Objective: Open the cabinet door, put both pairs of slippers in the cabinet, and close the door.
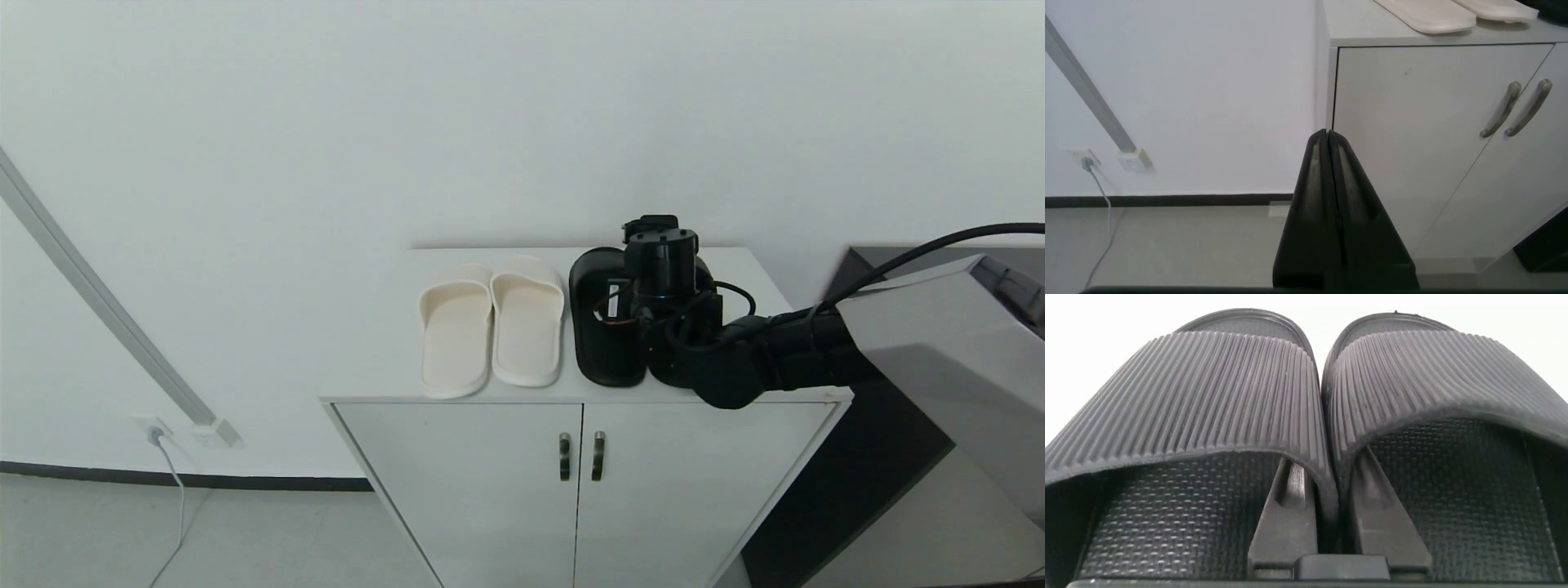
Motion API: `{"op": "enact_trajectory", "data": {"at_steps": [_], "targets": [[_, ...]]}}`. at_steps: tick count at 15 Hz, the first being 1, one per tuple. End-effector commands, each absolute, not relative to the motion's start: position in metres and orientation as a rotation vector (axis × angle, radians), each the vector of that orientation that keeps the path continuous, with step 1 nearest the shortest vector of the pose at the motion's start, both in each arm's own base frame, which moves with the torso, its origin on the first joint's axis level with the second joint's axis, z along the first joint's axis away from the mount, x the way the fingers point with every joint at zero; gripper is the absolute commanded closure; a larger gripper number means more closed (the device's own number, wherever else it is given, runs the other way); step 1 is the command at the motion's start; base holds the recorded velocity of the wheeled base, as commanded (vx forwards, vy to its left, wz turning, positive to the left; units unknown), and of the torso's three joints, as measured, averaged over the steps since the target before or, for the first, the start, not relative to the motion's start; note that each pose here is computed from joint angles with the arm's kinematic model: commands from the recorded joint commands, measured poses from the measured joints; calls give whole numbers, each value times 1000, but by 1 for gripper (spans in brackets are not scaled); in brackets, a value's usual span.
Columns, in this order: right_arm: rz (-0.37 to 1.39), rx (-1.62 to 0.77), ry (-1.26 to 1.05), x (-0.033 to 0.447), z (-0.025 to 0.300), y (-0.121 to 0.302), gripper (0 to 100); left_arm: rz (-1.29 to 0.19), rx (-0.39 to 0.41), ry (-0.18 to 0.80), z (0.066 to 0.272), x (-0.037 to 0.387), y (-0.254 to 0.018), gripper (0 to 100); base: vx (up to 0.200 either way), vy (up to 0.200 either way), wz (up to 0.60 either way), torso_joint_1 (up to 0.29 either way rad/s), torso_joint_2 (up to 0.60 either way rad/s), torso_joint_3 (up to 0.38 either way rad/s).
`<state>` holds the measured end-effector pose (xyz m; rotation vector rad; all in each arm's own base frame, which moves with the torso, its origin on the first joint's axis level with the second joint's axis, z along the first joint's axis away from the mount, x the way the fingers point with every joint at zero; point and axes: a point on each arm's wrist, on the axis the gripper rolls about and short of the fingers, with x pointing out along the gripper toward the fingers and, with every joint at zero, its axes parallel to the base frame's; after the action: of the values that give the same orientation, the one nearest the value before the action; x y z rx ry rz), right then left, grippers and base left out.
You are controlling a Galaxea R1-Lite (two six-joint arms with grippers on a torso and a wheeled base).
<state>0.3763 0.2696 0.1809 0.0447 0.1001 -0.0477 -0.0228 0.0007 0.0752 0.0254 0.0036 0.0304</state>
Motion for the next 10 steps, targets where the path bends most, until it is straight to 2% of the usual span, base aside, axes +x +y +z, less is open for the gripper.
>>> {"op": "enact_trajectory", "data": {"at_steps": [1,5,10], "targets": [[-42,48,73,360,204,260,100,31,22,3,75,-23,1,100,0,0,0,0,0,0],[70,26,105,315,216,252,100,31,20,3,75,-23,1,100,0,0,0,0,0,0],[380,-1,157,232,227,226,100,31,22,3,75,-23,1,100,0,0,0,0,0,0]]}}
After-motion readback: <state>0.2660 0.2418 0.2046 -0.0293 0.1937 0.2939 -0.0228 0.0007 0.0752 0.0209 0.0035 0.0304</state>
